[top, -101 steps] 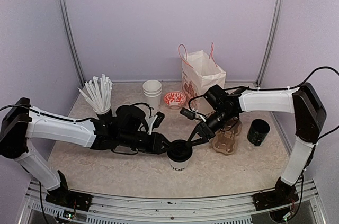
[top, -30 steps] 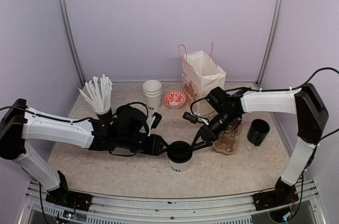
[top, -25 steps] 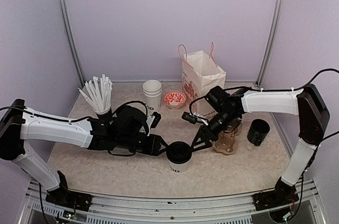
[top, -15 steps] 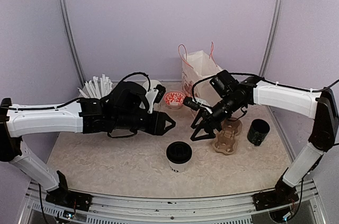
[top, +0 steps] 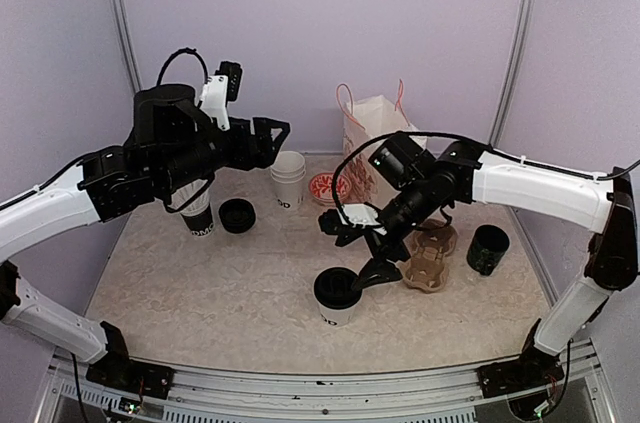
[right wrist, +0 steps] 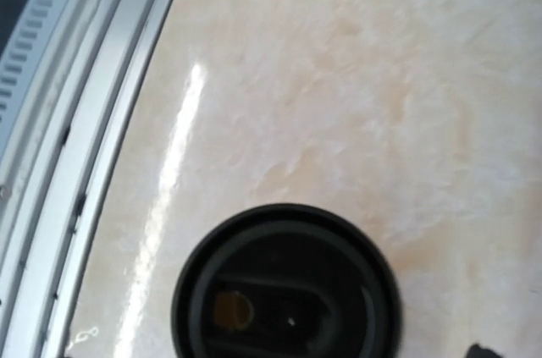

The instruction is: Pack the takeout coffee

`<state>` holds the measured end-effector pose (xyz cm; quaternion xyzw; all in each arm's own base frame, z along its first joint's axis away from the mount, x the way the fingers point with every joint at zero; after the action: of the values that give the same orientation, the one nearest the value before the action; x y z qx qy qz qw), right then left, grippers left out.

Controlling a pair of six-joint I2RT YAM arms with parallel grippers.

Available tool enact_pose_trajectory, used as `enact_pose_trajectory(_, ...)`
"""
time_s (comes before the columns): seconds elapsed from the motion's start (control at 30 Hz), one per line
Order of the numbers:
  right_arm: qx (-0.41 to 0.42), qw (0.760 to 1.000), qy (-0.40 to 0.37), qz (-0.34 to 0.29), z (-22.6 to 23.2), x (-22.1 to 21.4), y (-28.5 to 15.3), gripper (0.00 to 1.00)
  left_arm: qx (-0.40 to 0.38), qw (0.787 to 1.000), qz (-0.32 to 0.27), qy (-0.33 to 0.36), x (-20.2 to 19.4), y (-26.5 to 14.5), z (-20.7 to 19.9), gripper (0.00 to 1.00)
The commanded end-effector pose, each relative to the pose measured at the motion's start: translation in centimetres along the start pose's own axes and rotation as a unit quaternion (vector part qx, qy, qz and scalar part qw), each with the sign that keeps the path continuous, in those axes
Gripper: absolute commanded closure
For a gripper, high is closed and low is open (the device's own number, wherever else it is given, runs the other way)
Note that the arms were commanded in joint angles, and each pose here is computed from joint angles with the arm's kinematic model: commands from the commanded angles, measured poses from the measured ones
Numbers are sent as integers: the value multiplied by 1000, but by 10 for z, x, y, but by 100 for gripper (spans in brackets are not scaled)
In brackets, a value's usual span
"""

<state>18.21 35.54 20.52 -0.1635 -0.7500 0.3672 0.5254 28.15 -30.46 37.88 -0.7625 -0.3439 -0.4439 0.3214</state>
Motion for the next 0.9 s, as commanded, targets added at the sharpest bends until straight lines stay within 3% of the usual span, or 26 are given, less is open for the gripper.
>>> enact_pose_trajectory(0.0,25,999,-14,46,5,-9,21,1,4,997,-72,-39,30,-8,9,14)
enact_pose_trajectory(0.5,61,994,-7,91,15,-24,52,1,18,998,-38,-42,3,1,26,16)
enact_pose_trajectory(0.87,35,994,9,100,1,-22,61,18,25,998,-31,-49,-3,1,37,17)
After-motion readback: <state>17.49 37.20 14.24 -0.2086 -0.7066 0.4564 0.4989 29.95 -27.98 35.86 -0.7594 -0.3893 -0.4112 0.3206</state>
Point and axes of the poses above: each gripper's point midway between its finger pads, its own y axis out along the fingers, its own z axis along the line the jaws close on, x = y × z, the point moved 1 cm from there along -y, back along the fingers, and after that the axes turned 13 degrees about -y, right-handed, at the moved point
